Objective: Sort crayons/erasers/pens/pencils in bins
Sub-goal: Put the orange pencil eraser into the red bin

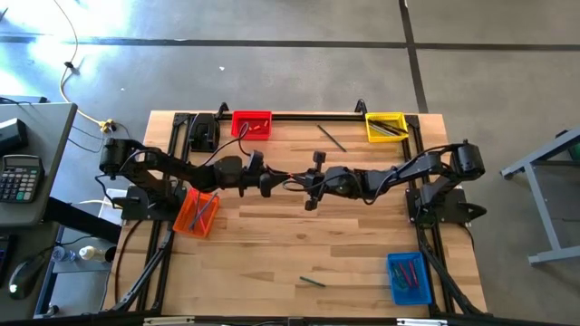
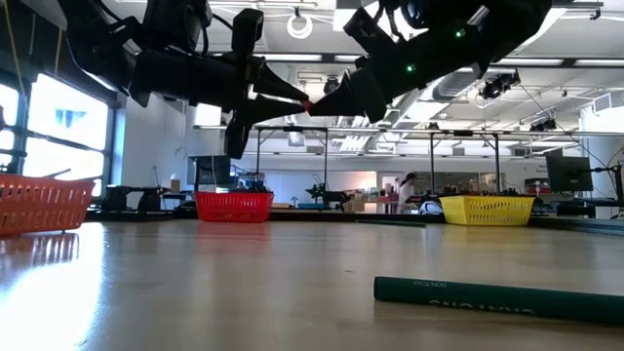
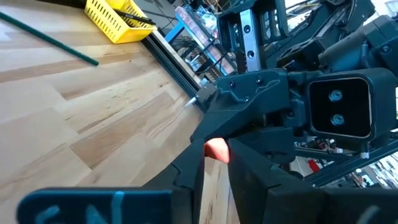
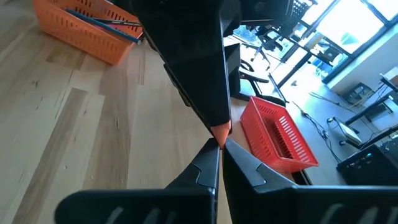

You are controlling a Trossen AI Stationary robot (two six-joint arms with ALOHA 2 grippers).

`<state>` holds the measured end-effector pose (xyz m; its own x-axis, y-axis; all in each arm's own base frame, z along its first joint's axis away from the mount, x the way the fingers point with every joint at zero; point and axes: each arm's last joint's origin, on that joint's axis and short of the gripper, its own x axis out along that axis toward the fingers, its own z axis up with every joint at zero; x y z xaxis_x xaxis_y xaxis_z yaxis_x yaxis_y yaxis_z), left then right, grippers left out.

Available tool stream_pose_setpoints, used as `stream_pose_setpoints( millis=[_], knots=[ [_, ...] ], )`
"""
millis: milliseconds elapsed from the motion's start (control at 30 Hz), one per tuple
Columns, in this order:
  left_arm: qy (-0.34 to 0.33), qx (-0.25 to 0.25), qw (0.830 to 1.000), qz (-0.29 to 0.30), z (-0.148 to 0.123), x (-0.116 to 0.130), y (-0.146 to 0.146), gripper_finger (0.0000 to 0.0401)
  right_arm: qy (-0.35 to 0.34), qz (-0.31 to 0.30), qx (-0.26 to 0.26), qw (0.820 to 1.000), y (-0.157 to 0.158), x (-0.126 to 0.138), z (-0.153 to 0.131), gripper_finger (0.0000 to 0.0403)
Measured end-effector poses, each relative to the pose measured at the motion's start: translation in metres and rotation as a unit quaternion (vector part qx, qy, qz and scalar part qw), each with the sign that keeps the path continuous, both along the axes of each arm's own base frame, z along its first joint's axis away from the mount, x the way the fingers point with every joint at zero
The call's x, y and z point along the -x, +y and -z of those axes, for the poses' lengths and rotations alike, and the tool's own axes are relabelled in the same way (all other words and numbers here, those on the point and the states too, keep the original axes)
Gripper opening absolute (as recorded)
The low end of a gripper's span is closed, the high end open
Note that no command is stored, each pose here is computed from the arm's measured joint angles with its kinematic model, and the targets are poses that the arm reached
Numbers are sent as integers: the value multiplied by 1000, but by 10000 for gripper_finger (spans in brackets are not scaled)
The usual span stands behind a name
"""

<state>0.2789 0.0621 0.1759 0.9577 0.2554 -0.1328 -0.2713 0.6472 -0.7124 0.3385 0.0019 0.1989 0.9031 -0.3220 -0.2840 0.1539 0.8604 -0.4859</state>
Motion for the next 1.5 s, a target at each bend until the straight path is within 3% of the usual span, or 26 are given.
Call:
stream_pose_setpoints(
  millis=[333, 700, 833, 1000, 1300, 1400, 1500],
  knots=[
    [10, -21, 1000, 3, 1, 0, 0, 5, 8, -14, 7, 1000, 4, 0, 1, 17],
    [38, -132, 991, -6, -11, 10, 15, 1, 5, 14, 14, 1000, 9, 1, 0, 165],
    [80, -170, 982, -37, -21, 27, 35, 1, 3, 5, 5, 1000, 10, 1, 1, 188],
    [169, -197, 959, -110, -26, 58, 67, 1, 2, 8, -1, 1000, 10, 1, 1, 161],
    [283, -143, 924, -214, 1, 103, 128, 0, -2, -18, -29, 999, 4, 0, 1, 48],
    [293, -137, 920, -219, 5, 106, 148, 0, -3, -12, -32, 999, 0, 0, 1, 12],
    [314, -138, 915, -213, 13, 101, 164, 0, -3, -11, -32, 999, 0, 0, 1, 6]
  ],
)
